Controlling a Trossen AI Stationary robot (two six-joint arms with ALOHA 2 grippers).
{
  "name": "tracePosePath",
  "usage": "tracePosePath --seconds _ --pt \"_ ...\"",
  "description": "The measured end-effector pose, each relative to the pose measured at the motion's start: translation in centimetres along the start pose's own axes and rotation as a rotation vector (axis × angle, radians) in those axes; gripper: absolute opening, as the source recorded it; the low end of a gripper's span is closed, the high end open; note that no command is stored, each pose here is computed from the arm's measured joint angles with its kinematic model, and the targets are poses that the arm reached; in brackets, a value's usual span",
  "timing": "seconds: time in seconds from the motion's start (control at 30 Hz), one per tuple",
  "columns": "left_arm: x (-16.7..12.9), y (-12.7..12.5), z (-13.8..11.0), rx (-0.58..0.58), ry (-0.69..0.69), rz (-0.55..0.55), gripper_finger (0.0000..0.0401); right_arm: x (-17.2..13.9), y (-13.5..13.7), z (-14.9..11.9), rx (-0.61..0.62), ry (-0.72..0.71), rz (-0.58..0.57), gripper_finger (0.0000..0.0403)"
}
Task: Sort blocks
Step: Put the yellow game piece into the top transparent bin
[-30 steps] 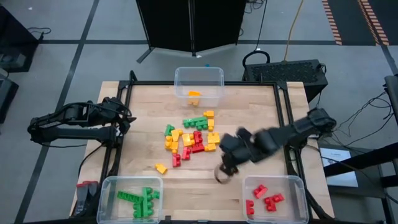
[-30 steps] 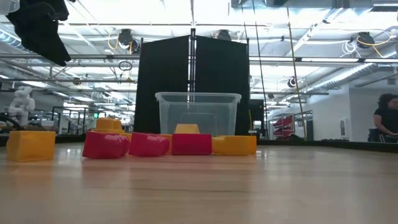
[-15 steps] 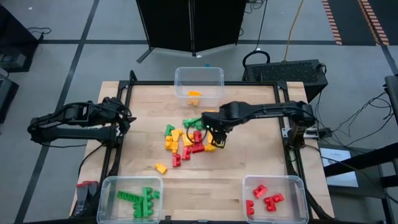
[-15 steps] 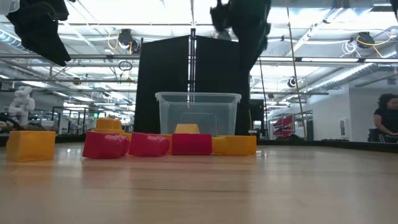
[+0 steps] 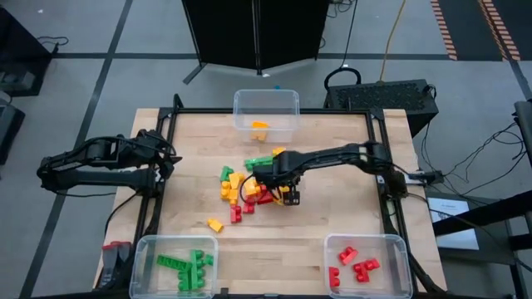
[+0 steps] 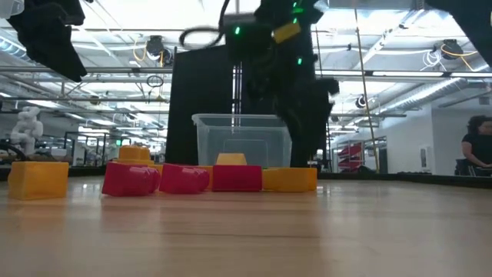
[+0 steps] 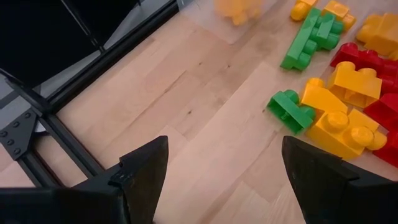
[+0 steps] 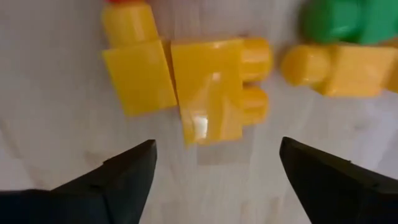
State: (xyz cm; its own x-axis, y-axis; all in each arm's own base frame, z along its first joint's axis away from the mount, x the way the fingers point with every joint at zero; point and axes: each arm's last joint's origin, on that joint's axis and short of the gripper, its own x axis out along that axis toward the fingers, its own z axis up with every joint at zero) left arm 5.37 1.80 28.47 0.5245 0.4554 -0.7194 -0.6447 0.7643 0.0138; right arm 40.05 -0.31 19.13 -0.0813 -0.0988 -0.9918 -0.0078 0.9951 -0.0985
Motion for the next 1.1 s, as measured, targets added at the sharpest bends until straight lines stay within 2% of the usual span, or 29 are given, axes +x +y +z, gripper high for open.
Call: tracePosePath --seconds 0.17,0.4,0.6,0.87,1.0,1.1 --pt "0.0 0.1 -0.3 0.014 0.03 0.013 0.0287 1.2 -0.1 0.8 -0.057 -0.012 -0.033 0.0338" --pt "0.0 0.2 -0.5 0.02 0.047 0.022 0.0287 1.3 -1.2 2.0 -0.055 -0.133 -0.037 0.034" --pt "0.0 0.2 -0.5 0.021 0.047 0.022 0.0287 2.6 -1.4 2.2 -0.032 -0.107 0.019 0.034" --pt "0.0 0.2 -0.5 0.022 0.047 0.022 0.0287 4.8 -1.2 1.7 0.015 -0.053 0.03 0.0339" --pt "0.0 0.2 -0.5 0.021 0.047 0.022 0.0287 5.4 -1.1 1.5 0.061 -0.056 0.04 0.0318" --pt "0.0 0.2 -0.5 0.021 0.047 0.022 0.0287 5.4 -1.0 1.6 0.064 -0.071 0.036 0.0278"
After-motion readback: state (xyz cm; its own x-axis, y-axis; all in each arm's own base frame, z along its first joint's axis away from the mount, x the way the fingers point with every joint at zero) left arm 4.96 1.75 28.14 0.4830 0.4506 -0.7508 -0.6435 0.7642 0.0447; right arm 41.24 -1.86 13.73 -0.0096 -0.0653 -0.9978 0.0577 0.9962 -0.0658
